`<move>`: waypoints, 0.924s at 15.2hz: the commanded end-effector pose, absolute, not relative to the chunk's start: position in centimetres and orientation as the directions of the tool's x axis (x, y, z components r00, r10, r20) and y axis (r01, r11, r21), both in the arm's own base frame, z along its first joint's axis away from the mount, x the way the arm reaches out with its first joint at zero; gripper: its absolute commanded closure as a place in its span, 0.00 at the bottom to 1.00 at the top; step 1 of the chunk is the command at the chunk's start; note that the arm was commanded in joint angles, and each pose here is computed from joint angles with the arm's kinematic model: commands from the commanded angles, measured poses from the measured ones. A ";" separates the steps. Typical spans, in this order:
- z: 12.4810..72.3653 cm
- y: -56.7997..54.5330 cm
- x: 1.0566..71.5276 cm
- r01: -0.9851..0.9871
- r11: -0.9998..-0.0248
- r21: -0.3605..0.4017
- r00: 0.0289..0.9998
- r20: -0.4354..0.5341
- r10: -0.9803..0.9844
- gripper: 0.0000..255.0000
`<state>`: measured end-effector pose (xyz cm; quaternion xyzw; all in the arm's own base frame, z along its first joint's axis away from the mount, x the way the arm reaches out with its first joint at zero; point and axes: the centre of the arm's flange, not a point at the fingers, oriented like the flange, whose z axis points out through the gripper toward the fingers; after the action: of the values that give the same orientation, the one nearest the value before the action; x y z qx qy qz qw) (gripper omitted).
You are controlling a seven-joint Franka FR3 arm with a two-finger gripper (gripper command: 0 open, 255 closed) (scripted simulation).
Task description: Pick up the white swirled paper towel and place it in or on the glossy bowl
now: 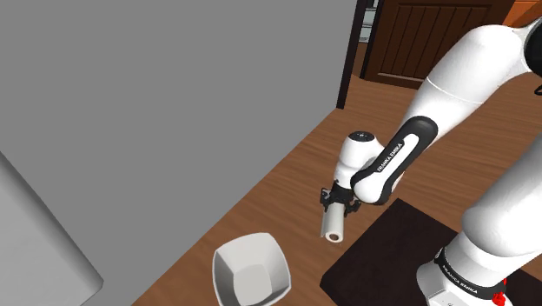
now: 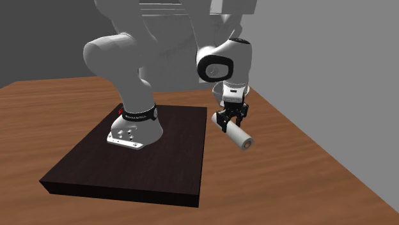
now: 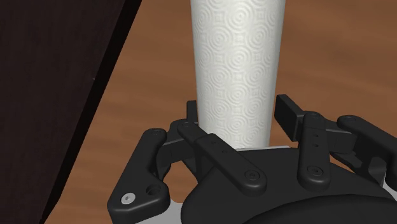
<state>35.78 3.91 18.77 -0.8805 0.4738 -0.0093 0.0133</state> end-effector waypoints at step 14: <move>26.7 3.9 35.7 -0.835 -0.549 -0.032 0.550 0.002 -0.835 1.00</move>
<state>35.76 3.94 26.20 -0.8801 0.4745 -0.0089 0.0135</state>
